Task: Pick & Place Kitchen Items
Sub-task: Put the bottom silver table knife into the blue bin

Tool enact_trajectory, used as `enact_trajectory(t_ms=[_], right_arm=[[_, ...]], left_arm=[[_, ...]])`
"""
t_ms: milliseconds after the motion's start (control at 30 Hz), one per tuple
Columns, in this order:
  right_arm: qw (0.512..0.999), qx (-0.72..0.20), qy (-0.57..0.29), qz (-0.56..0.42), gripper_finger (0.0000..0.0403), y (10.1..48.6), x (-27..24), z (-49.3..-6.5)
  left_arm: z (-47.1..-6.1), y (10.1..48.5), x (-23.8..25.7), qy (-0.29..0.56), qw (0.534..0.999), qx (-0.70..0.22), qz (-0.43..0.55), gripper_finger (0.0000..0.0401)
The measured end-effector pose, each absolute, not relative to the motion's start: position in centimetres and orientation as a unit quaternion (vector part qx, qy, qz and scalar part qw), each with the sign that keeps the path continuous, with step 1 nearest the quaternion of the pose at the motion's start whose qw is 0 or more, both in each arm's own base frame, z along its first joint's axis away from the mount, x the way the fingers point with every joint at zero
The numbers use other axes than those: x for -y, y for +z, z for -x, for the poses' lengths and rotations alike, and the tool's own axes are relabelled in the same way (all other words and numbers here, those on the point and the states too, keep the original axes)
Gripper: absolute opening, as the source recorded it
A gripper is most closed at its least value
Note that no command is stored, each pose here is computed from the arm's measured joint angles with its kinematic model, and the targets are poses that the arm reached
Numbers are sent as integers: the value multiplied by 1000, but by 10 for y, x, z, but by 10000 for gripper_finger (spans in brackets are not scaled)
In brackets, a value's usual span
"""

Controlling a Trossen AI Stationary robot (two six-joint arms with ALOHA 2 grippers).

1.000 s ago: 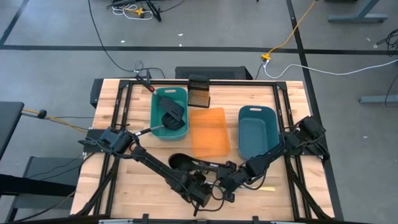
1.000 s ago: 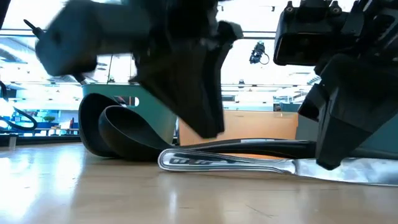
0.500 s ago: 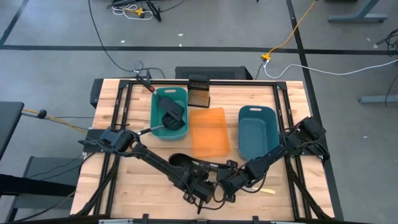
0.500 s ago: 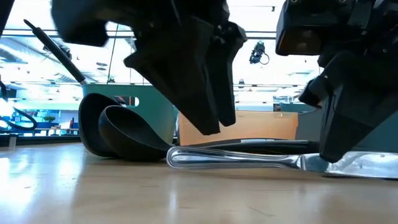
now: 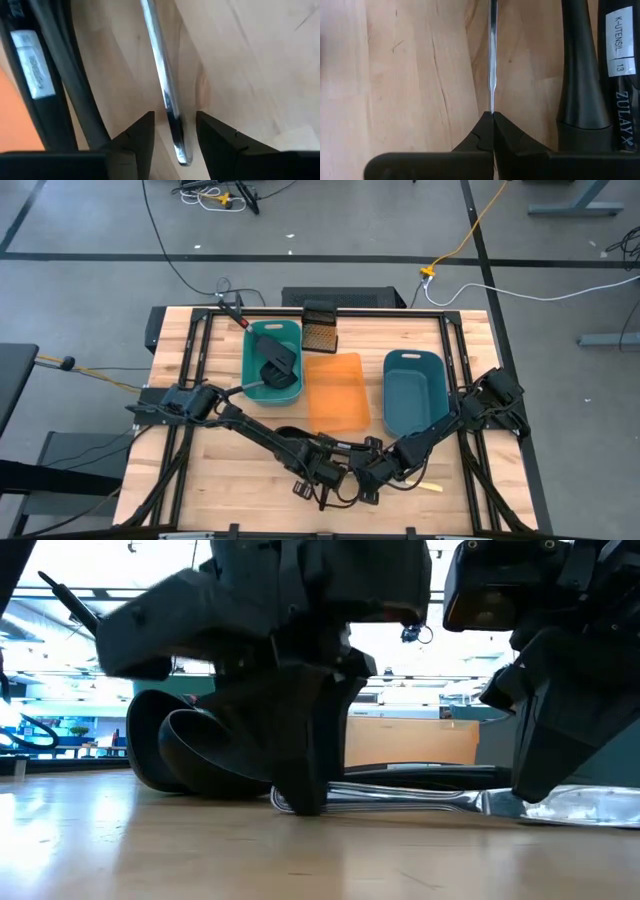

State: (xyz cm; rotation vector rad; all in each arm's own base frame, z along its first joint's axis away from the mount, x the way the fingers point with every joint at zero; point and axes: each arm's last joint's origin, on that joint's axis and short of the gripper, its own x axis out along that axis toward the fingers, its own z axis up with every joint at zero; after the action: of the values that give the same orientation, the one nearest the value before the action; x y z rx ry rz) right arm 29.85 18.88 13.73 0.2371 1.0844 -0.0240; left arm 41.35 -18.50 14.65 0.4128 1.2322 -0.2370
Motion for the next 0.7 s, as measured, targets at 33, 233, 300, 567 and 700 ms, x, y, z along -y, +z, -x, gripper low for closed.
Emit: enact_trajectory(t_ms=[33,233,300,567,700], right_arm=[[850,-514,-12,-112,1,137,-189,-299],[852,-512,-14,-111,1,138,-189,-299],[851,-512,-15,-114,1,138,-189,-299],[859,-501,-19,-103,8,139,-189,-300],[866,-491,-22,-93,41,140,-188,-301]], left_arm=[[-414,146,184,-109,790,-572,-191,140],[-415,145,181,-112,790,-573,-190,78],[-415,145,181,-108,790,-573,-190,43],[-413,145,178,-74,783,-577,-221,24],[-410,147,179,-49,777,-583,-235,24]])
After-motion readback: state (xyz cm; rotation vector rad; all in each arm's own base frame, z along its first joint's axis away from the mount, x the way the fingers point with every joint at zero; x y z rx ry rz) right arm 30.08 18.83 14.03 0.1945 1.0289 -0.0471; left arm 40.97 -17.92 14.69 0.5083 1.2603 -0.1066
